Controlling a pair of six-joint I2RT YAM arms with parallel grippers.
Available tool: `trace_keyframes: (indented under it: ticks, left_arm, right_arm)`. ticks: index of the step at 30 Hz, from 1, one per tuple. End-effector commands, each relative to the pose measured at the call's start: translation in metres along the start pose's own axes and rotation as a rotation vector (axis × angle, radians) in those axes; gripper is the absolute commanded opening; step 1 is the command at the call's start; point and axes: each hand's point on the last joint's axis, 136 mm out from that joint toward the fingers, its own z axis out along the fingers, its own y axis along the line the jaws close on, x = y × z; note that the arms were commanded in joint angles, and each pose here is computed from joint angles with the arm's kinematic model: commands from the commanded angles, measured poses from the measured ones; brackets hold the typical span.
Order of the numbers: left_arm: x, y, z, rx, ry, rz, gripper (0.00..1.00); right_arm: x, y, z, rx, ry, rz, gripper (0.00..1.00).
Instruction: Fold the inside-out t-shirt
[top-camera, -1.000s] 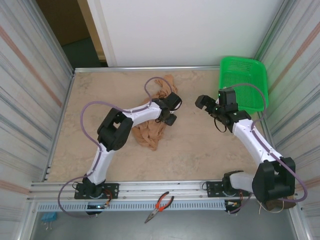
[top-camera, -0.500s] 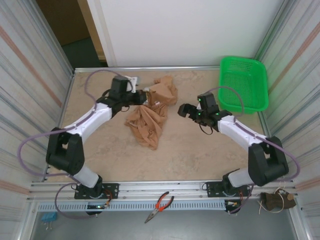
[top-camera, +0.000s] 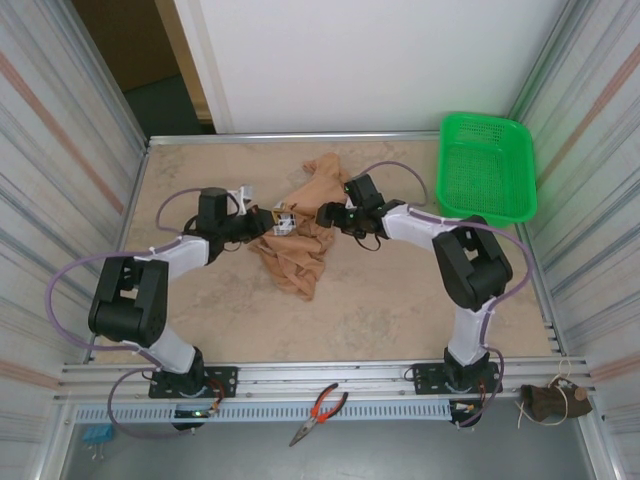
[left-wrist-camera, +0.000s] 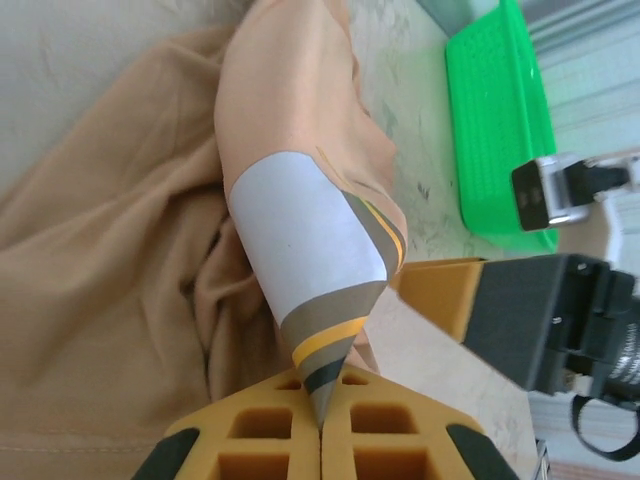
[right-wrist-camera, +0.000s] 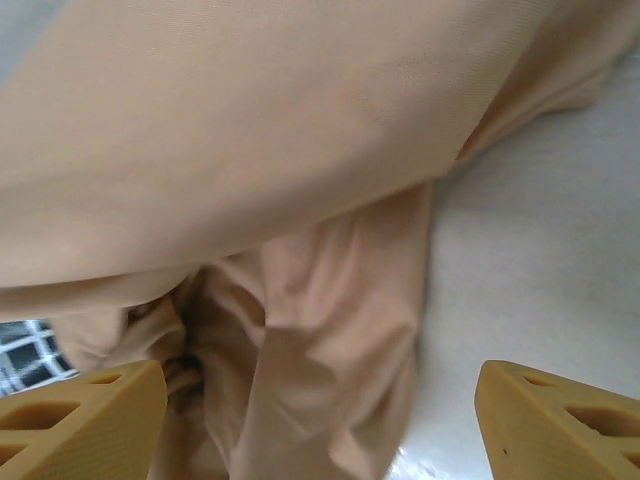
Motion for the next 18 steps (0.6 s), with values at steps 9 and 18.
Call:
trace_keyframes:
  ticks: [9, 18]
  left_arm:
    - [-0.039, -0.008, -0.027, 0.102, -0.092, -0.026, 0.00]
    - [-0.043, -0.020, -0.030, 0.139, -0.082, -0.011, 0.00]
  right_arm:
    - [-0.043, 0.016, 0.040, 0.020, -0.032, 0.038, 0.77]
    - [-0.070, 0.031, 0.081, -0.045, -0.012, 0.097, 0.56]
